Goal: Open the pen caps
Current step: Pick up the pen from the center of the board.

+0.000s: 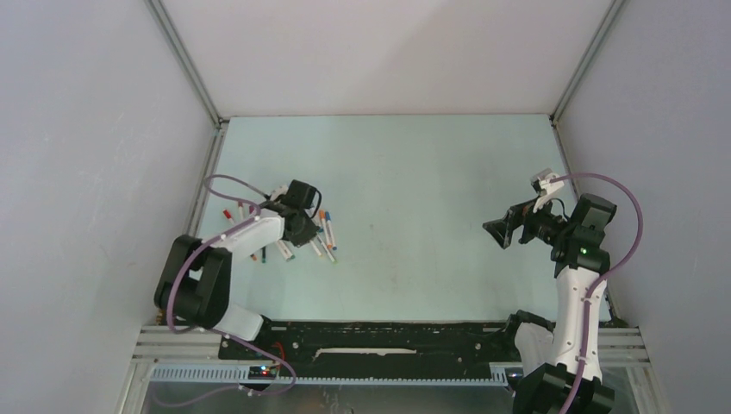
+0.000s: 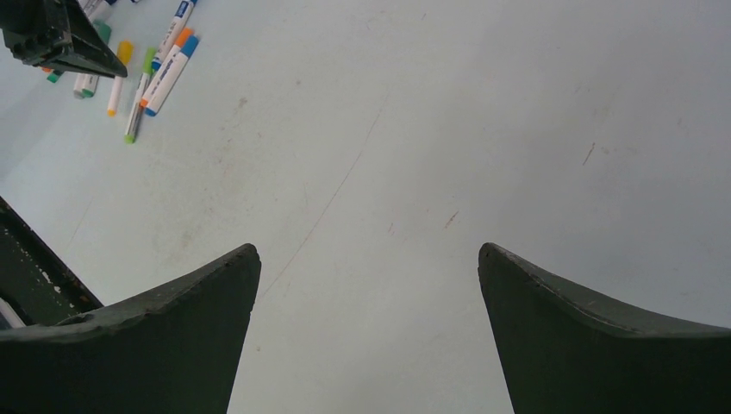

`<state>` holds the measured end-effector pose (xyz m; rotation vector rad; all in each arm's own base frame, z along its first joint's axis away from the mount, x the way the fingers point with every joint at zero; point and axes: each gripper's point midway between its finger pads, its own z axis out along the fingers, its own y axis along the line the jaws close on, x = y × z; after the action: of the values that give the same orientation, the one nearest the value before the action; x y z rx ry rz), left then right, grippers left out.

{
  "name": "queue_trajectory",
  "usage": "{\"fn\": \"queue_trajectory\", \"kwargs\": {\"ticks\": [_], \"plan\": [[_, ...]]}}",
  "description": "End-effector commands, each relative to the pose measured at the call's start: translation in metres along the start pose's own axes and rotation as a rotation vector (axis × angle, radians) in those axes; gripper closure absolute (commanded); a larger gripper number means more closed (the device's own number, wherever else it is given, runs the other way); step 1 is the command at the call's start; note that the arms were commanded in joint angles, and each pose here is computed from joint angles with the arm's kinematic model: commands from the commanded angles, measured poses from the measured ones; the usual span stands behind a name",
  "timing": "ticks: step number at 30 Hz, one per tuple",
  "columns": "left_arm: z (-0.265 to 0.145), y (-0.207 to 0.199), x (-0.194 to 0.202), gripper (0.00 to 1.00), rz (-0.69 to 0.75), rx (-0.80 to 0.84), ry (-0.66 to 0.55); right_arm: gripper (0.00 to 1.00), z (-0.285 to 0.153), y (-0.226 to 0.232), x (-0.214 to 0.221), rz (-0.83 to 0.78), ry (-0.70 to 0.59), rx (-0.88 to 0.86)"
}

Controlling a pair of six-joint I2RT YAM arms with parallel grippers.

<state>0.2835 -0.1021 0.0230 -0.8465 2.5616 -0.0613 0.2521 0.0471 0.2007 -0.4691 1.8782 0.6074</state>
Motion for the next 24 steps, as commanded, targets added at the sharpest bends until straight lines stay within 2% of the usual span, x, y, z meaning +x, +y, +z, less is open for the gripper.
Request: {"fn": "queue_trajectory", "kwargs": {"ticks": [1, 4, 6, 11, 14, 20, 24], "plan": [[-0.027, -0.005, -0.017, 0.96, 0.02, 0.079, -0.094, 0.0, -0.002, 0.01, -0.015, -0.046, -0.027, -0.042], [-0.046, -0.012, -0.025, 1.0, 0.041, 0.166, -0.138, 0.0, 0.001, 0.017, -0.015, -0.044, -0.024, -0.08], [-0.059, -0.025, -0.025, 1.0, 0.062, 0.279, -0.15, 0.0, 0.005, 0.027, -0.014, -0.04, -0.018, -0.125], [-0.104, -0.08, -0.014, 1.0, 0.085, 0.726, -0.167, 0.0, 0.019, 0.061, -0.012, 0.032, 0.004, -0.311], [-0.136, -0.11, -0.016, 1.0, 0.081, 0.928, -0.213, 0.0, 0.027, 0.082, -0.012, 0.103, 0.029, -0.428], [-0.196, -0.161, -0.013, 1.0, 0.074, 1.206, -0.28, 0.0, 0.046, 0.109, -0.008, 0.217, 0.063, -0.544], [-0.225, -0.192, 0.0, 1.0, 0.088, 1.315, -0.279, 0.0, 0.055, 0.122, -0.011, 0.268, 0.072, -0.579]]}}
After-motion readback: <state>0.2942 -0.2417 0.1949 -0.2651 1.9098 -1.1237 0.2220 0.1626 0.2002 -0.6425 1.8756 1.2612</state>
